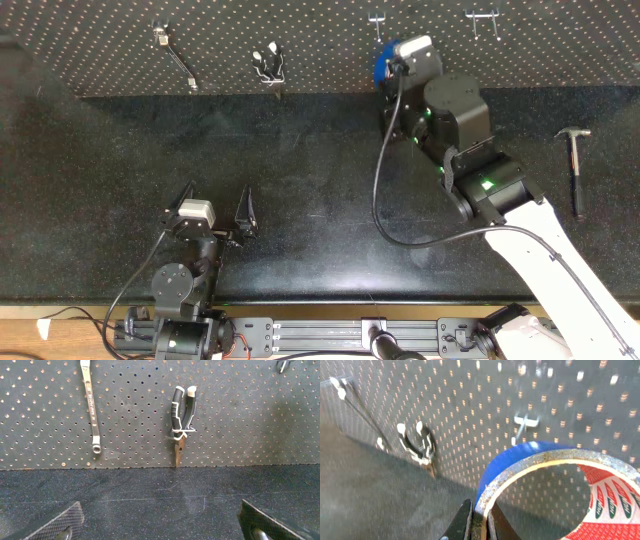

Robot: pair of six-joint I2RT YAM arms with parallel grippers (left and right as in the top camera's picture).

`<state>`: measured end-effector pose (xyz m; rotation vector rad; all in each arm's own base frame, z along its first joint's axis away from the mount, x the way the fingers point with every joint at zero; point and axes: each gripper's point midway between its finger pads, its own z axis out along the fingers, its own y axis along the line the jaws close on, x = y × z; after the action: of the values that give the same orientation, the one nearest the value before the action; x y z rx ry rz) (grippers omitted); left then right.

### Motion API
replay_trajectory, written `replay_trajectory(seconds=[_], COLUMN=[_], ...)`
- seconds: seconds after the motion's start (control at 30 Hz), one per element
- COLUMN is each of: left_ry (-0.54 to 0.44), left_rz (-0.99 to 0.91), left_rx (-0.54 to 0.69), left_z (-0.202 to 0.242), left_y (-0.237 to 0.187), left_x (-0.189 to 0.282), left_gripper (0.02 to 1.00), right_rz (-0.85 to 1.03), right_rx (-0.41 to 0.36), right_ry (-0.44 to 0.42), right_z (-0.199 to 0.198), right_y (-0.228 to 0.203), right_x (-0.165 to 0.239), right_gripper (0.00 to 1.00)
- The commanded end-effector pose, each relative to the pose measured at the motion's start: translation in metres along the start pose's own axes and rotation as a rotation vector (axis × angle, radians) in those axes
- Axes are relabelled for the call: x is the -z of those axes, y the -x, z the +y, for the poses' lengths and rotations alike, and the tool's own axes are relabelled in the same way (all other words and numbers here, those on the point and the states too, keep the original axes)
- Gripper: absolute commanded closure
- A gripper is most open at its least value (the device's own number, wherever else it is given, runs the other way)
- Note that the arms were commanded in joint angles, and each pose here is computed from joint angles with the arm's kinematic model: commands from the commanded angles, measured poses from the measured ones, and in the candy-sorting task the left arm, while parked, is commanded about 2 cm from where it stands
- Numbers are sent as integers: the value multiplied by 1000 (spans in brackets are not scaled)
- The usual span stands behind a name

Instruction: Place Tools Onto Pegboard

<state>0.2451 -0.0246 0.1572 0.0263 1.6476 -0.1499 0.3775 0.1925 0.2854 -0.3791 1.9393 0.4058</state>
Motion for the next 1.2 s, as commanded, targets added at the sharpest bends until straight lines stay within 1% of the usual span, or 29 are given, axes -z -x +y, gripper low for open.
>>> replay_trajectory(seconds=[0.03,0.1,0.13,0.33,0.6,0.73,0.77,0.93,0.97,1.03,1.07,1.1,1.13,1.2], left_ry=[-9,-9,-9,-9,-9,-9,-9,-9,-9,-9,-9,-9,-9,-9], left_rz=[1,1,1,1,1,1,1,1,1,1,1,1,1,1], left_rx=[-12,-12,-12,-12,-12,-12,-12,-12,-12,-12,-12,-12,-12,-12], left_z=[-1,-1,-1,-1,-1,-1,-1,-1,-1,-1,-1,-1,-1,-1], left_y=[-1,-1,-1,-1,-1,-1,-1,-1,-1,-1,-1,-1,-1,-1], left_x=[0,0,0,0,0,0,0,0,0,0,0,0,0,0], left_gripper=[23,23,23,20,23,23,23,23,20,23,23,23,23,23], right_rz=[-119,-169,-182,-165,-141,-139,-145,-147,-149,-149,-148,-147,-145,-127], right_rx=[16,66,70,71,71,72,82,81,81,81,83,84,86,86], right_ry=[-3,1,6,20,18,17,15,10,11,19,34,52,78,102], right_z=[3,5,6,9,5,4,3,1,1,3,5,8,13,17], right_y=[34,45,47,34,13,5,5,1,1,1,1,1,0,-2], right_x=[10,6,2,-30,-72,-86,-89,-97,-97,-97,-97,-97,-96,-93], right_gripper=[925,925,925,925,925,928,923,923,842,831,785,763,761,761])
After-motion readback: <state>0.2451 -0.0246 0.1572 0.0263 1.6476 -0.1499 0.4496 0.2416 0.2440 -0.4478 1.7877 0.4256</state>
